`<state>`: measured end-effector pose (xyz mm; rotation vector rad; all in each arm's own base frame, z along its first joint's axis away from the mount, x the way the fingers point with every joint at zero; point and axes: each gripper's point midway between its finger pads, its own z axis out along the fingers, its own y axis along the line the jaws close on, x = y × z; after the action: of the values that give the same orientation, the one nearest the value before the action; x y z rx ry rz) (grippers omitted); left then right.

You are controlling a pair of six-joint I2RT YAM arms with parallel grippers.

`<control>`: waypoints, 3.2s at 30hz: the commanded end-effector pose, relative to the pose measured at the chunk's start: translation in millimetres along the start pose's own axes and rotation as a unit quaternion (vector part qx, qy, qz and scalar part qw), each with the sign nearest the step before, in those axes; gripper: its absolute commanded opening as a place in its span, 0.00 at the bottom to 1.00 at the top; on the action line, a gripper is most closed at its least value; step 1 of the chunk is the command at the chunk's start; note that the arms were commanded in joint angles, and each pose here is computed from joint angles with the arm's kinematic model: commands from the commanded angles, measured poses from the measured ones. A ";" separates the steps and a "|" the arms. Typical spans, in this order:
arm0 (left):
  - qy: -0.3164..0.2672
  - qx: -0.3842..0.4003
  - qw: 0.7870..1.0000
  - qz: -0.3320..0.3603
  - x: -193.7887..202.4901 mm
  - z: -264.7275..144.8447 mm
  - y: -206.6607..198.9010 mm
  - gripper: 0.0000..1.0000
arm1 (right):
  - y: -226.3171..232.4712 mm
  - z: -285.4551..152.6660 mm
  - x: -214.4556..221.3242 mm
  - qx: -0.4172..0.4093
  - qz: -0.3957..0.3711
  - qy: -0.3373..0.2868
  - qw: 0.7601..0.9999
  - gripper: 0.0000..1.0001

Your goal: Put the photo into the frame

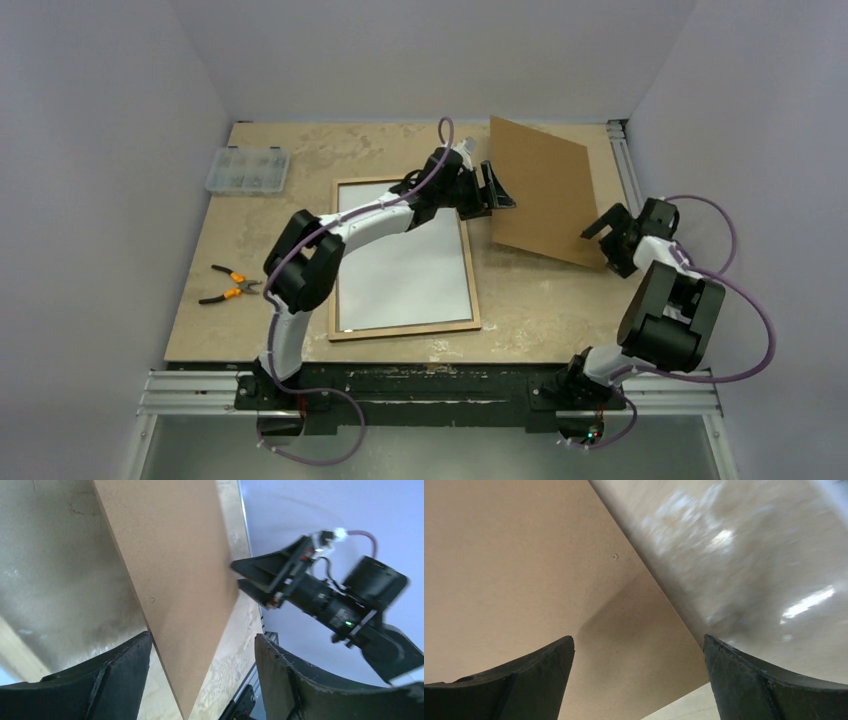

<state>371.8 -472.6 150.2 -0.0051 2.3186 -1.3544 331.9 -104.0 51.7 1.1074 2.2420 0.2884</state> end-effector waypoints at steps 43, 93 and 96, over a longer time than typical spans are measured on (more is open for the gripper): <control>0.015 -0.086 0.991 -0.100 56.9 -91.8 87.5 0.79 | 52.6 35.9 73.8 -0.041 -0.063 0.148 0.986 0.98; -0.179 -0.063 0.968 0.164 -34.1 -299.9 -85.7 0.00 | 163.7 -124.0 85.7 -0.246 -0.190 0.123 0.942 0.99; -0.201 -0.107 0.956 0.187 -36.7 -341.4 -86.7 0.00 | 176.2 -138.2 86.4 -0.272 -0.180 0.135 0.936 0.98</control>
<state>266.2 -277.7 325.2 0.0585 2.1014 -1.0135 328.5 70.0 179.1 0.3990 2.3359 0.7820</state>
